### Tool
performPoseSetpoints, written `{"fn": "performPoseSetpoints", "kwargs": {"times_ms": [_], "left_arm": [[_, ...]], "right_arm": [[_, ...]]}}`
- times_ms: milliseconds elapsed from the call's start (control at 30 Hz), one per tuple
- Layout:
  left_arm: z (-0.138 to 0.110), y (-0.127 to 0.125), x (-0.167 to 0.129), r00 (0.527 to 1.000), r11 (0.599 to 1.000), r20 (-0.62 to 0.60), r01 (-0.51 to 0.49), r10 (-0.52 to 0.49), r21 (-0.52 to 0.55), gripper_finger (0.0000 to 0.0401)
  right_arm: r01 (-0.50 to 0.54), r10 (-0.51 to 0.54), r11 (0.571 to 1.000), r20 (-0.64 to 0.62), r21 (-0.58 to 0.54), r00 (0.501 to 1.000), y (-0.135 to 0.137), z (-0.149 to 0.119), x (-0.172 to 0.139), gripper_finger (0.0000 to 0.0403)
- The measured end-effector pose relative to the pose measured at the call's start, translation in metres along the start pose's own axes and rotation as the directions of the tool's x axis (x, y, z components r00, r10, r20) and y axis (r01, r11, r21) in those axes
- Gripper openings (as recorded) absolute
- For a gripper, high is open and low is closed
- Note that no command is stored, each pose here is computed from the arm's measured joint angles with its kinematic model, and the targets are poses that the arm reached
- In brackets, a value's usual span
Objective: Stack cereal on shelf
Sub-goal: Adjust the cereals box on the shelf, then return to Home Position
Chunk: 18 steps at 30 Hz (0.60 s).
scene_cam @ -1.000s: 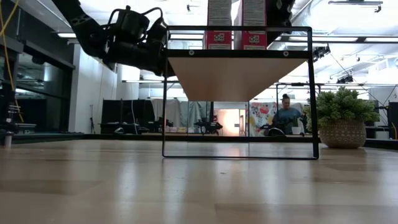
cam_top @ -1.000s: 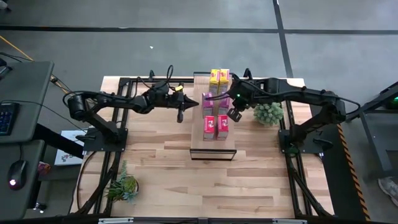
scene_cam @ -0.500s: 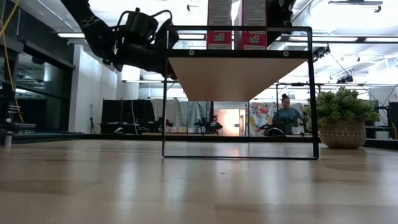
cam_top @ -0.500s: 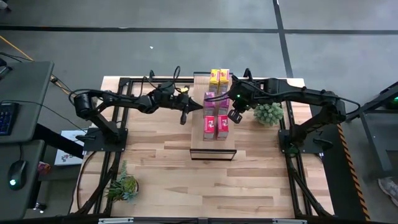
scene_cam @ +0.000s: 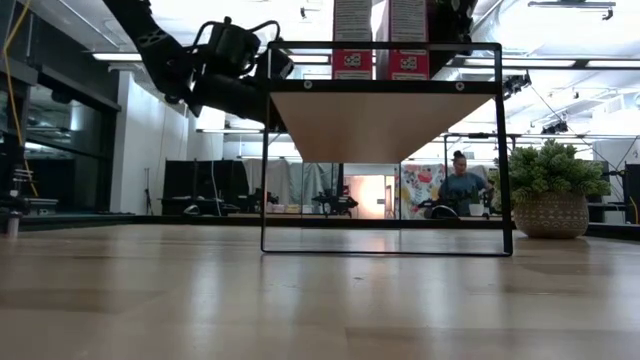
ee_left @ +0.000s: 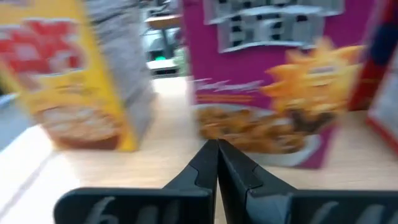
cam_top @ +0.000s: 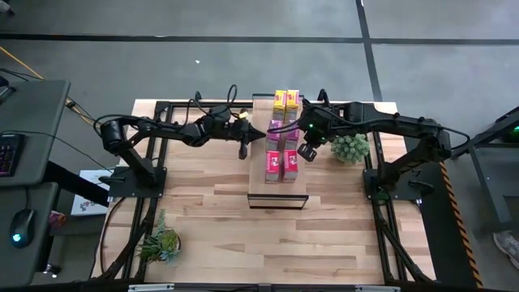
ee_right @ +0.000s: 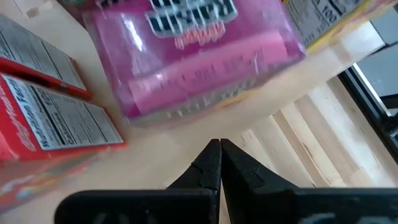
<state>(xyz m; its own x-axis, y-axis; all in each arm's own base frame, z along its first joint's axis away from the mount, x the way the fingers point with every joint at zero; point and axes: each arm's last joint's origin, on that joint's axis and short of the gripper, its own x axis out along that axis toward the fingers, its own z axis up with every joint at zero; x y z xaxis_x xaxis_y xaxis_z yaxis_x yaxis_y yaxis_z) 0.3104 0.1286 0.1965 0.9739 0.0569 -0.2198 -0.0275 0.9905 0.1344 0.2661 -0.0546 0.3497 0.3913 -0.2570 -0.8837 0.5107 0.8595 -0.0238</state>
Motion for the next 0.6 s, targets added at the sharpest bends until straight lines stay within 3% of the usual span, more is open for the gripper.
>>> {"fn": "performPoseSetpoints", "kwargs": {"times_ms": [200, 333, 467, 600], "left_arm": [[0.008, 0.011, -0.017, 0.992, 0.993, -0.046, -0.121, 0.122, 0.014, 0.0], [0.008, 0.021, -0.037, 0.993, 0.993, -0.026, -0.118, 0.117, -0.02, 0.0], [0.008, 0.026, -0.068, 0.992, 0.996, 0.098, -0.067, 0.074, -0.066, 0.0], [0.02, 0.015, -0.1, 0.967, 0.991, 0.235, -0.075, 0.099, -0.109, 0.0]], "right_arm": [[0.056, -0.055, 0.998, -0.039, 0.006, 0.998, -0.003, -0.005, 0.0, 0.0], [0.087, -0.086, 0.995, -0.035, 0.038, 0.996, -0.004, -0.005, 0.0, 0.0], [0.062, -0.061, 0.997, -0.032, 0.047, 0.998, -0.004, -0.007, -0.004, 0.0], [0.054, -0.055, 0.997, 0.008, 0.057, 0.998, -0.004, -0.009, -0.014, 0.0]]}}
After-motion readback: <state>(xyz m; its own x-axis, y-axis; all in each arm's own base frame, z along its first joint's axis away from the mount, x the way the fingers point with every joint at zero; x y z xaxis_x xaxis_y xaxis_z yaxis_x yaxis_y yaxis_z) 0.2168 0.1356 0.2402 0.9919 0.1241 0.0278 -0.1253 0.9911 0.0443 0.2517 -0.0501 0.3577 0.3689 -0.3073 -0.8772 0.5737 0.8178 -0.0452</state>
